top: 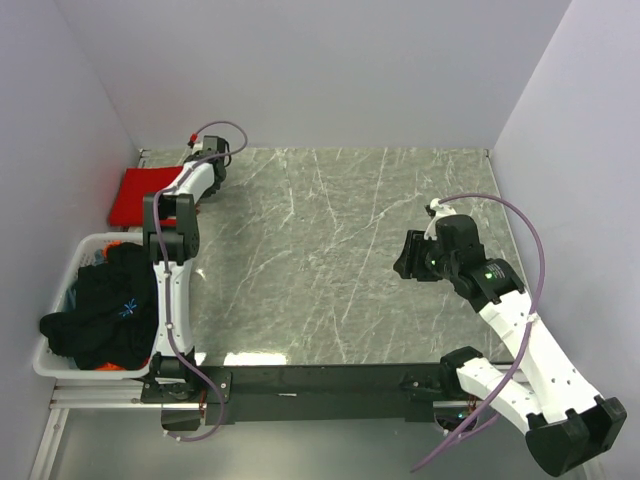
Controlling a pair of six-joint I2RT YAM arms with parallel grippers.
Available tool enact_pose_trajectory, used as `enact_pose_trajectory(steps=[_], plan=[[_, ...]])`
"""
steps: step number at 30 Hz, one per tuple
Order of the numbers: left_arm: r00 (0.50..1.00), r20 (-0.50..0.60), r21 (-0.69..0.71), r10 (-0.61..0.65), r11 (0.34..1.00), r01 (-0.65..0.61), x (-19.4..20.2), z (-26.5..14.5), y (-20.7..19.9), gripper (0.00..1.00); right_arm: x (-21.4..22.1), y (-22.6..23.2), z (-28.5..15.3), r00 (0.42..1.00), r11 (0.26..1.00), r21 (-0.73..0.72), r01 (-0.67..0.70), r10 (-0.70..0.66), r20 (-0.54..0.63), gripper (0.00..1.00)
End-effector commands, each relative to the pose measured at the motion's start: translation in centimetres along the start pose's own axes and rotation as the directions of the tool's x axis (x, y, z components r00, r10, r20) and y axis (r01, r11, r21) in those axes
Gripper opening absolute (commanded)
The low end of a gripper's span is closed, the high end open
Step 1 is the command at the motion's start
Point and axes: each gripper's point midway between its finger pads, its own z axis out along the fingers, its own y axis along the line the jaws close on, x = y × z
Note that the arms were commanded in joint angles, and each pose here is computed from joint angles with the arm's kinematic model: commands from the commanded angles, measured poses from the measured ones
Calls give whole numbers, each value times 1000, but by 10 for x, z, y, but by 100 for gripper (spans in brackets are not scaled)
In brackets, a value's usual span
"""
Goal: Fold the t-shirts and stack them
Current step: Neatly place the folded tshirt to the corner, then reset both grippers
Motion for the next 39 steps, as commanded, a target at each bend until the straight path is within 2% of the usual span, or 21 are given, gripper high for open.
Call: enact_pose_trajectory(steps=[1, 3, 7, 8, 10, 13, 16, 17, 19, 20, 22, 23, 26, 28, 30, 31, 34, 37, 38, 39], plan=[[999, 41, -21, -26, 999, 26, -18, 3, 5, 28, -20, 7, -8, 998, 1000, -19, 6, -5, 63, 54], [998, 36, -22, -44, 999, 45, -19, 1, 6, 40, -21, 7, -9, 998, 1000, -20, 5, -4, 67, 54], [996, 33, 12, -78, 997, 78, -17, -17, 9, 70, -26, 10, -12, 996, 1000, -29, 4, -2, 86, 54], [992, 60, 33, -107, 994, 105, -27, -32, 11, 81, -26, 10, -13, 996, 1000, -30, 5, -2, 91, 54], [992, 56, 38, -110, 993, 108, -21, -43, 13, 87, -30, 12, -18, 994, 999, -35, 8, -4, 108, 54], [977, 71, 83, -199, 978, 193, -33, -88, 21, 96, -33, 11, -26, 991, 1000, -28, 14, -11, 133, 54], [971, 65, 148, -230, 965, 218, -33, -123, 18, 99, -38, 10, -39, 984, 1000, -22, 20, -16, 175, 54], [957, 89, 198, -276, 947, 255, -44, -151, 21, 100, -39, 8, -44, 982, 1000, -12, 21, -18, 186, 55], [953, 82, 236, -291, 935, 265, -39, -175, 24, 99, -43, 8, -55, 976, 1000, -9, 23, -20, 217, 55], [939, 104, 282, -329, 915, 290, -45, -204, 30, 99, -43, 5, -58, 974, 1000, 7, 23, -24, 225, 55], [945, 59, 316, -321, 904, 288, -28, -226, 36, 99, -46, 3, -70, 964, 1000, 16, 23, -26, 263, 55], [925, 56, 351, -376, 875, 334, -31, -248, 48, 99, -44, 2, -73, 965, 1000, 16, 20, -23, 262, 56], [913, 18, 424, -407, 830, 362, -4, -284, 69, 99, -45, -9, -85, 950, 998, 65, -2, -19, 313, 56], [881, 48, 495, -471, 777, 389, 1, -318, 99, 99, -46, -15, -96, 933, 996, 85, -21, -11, 359, 56], [874, 42, 545, -483, 745, 386, 17, -332, 108, 99, -50, -17, -109, 913, 996, 85, -29, -8, 409, 57], [849, 71, 586, -524, 710, 390, 20, -353, 129, 99, -51, -19, -114, 905, 995, 96, -35, -9, 425, 57], [835, 83, 606, -544, 693, 391, 43, -368, 153, 99, -56, -25, -134, 866, 992, 107, -64, 2, 500, 63], [797, 125, 637, -591, 664, 392, 66, -386, 186, 99, -58, -28, -156, 815, 992, 88, -85, 18, 579, 71], [766, 150, 663, -625, 638, 391, 74, -398, 203, 100, -59, -32, -160, 799, 990, 101, -99, 19, 601, 75], [761, 158, 661, -629, 640, 392, 83, -397, 207, 99, -58, -33, -170, 773, 991, 87, -103, 25, 634, 77]])
